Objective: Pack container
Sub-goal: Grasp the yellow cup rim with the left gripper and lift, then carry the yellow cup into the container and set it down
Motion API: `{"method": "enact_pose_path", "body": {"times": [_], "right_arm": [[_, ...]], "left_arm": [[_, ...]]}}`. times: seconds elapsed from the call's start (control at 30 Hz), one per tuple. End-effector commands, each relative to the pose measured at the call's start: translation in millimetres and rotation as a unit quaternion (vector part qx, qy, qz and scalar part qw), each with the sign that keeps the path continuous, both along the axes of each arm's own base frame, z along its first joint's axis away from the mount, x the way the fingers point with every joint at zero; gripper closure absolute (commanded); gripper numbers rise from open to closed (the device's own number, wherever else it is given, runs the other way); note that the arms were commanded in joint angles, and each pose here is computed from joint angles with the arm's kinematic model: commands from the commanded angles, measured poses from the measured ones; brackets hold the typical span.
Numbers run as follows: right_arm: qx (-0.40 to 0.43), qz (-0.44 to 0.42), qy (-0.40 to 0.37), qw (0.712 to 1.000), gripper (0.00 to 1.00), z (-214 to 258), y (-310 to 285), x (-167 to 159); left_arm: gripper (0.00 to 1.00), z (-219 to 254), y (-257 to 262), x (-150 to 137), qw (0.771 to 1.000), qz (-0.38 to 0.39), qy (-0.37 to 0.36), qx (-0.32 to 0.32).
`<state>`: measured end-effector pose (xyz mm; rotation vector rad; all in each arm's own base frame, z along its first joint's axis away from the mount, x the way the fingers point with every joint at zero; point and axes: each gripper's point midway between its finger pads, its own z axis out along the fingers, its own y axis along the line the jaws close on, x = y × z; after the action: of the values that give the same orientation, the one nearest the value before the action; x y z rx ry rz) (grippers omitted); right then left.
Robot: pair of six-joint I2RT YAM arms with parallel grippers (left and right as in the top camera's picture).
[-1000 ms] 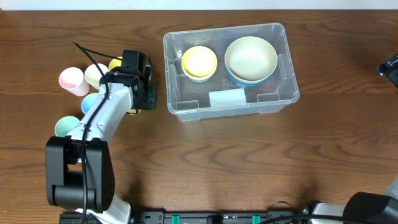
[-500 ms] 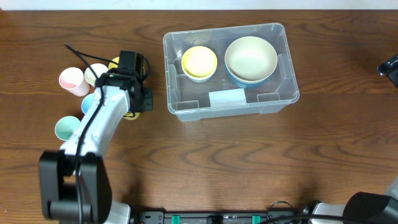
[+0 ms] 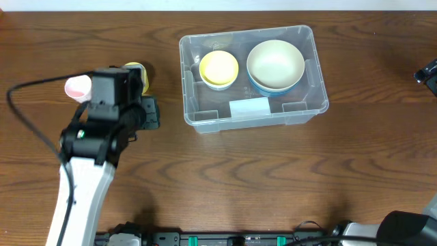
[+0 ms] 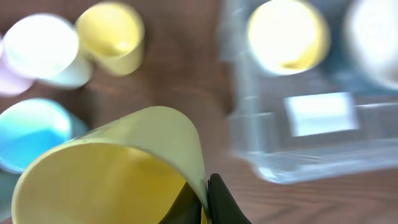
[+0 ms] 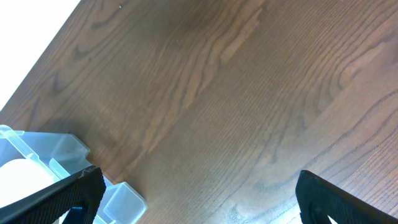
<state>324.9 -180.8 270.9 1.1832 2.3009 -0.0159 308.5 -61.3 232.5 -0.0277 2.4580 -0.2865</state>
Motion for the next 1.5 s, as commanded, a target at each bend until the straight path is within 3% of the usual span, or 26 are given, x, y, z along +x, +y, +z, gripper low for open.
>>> {"method": "enact_pose_path", "body": {"times": [0.0, 0.3, 0.73, 1.0, 1.47], "right_arm": [[0.004, -0.01, 0.0, 1.0, 0.01, -0.8, -3.4, -2.3], [0.004, -0.01, 0.0, 1.0, 0.01, -0.8, -3.5, -2.4], [0.004, -0.011, 0.0, 1.0, 0.01, -0.8, -3.5, -2.4], [0.003, -0.01, 0.0, 1.0, 0.01, -0.8, -3.5, -2.4], [0.004, -0.011, 0.0, 1.0, 0.01, -0.8, -3.5, -2.4]], "left_arm": [[0.94, 26.4, -38.2, -9.0, 0.995, -0.073, -0.032, -0.059], [0.94, 51.6, -94.9, -0.5, 0.983, -0.153, -0.077, -0.066], [0.94, 72.0, -140.5, 47.4, 0.98, -0.192, -0.025, -0.041], [0.94, 35.9, -169.8, 79.0, 0.976, -0.213, -0.007, 0.031], [0.94, -56.2, -225.7, 66.4, 0.95, -0.291, 0.084, 0.077]]}}
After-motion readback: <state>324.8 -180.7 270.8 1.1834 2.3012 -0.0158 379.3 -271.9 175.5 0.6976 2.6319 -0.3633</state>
